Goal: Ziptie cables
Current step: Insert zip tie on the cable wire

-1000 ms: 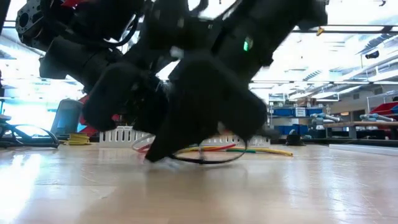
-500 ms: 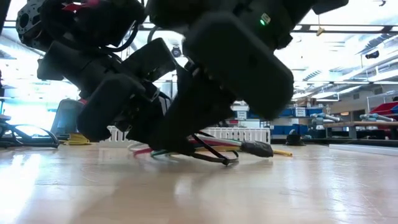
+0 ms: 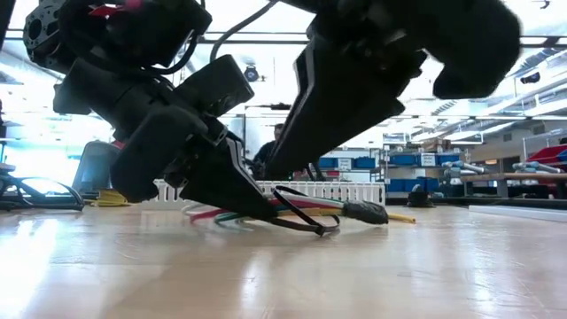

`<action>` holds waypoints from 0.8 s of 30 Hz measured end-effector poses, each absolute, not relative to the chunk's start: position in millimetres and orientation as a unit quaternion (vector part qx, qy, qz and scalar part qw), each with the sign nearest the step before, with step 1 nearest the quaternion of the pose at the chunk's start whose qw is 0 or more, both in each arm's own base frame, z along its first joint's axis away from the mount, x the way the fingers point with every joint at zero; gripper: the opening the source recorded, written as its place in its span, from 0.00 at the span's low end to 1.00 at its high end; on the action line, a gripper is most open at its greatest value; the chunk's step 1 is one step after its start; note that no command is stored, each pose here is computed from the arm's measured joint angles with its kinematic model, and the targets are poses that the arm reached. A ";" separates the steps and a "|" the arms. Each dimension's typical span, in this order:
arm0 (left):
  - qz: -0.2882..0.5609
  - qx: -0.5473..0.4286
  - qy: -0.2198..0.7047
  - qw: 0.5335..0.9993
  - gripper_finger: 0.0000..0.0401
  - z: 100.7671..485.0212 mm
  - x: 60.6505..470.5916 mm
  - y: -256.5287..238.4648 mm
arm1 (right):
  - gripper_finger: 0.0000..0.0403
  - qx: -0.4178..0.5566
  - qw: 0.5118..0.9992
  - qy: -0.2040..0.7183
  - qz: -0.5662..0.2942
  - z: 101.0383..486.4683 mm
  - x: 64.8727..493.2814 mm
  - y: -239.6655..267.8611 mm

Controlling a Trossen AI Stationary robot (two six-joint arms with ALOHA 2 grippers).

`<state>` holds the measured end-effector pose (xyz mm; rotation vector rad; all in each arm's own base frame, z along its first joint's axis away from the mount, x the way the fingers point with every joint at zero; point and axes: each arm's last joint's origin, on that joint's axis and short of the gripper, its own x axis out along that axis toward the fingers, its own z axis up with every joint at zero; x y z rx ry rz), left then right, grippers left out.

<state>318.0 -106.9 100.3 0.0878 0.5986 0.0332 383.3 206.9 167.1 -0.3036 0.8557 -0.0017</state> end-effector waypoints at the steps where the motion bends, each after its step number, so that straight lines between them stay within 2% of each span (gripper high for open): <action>1: 0.016 0.043 0.293 0.955 0.00 100.6 318.2 -106.9 | 0.21 -0.151 0.898 0.414 0.005 166.8 382.6 208.5; 12: 0.015 0.036 0.278 0.960 0.00 103.2 319.9 -107.7 | 0.20 -0.150 0.881 0.448 0.031 144.3 376.7 195.3; 24: 0.015 0.037 0.279 0.959 0.00 102.8 319.8 -107.7 | 0.19 -0.156 0.883 0.437 0.069 145.9 384.6 188.8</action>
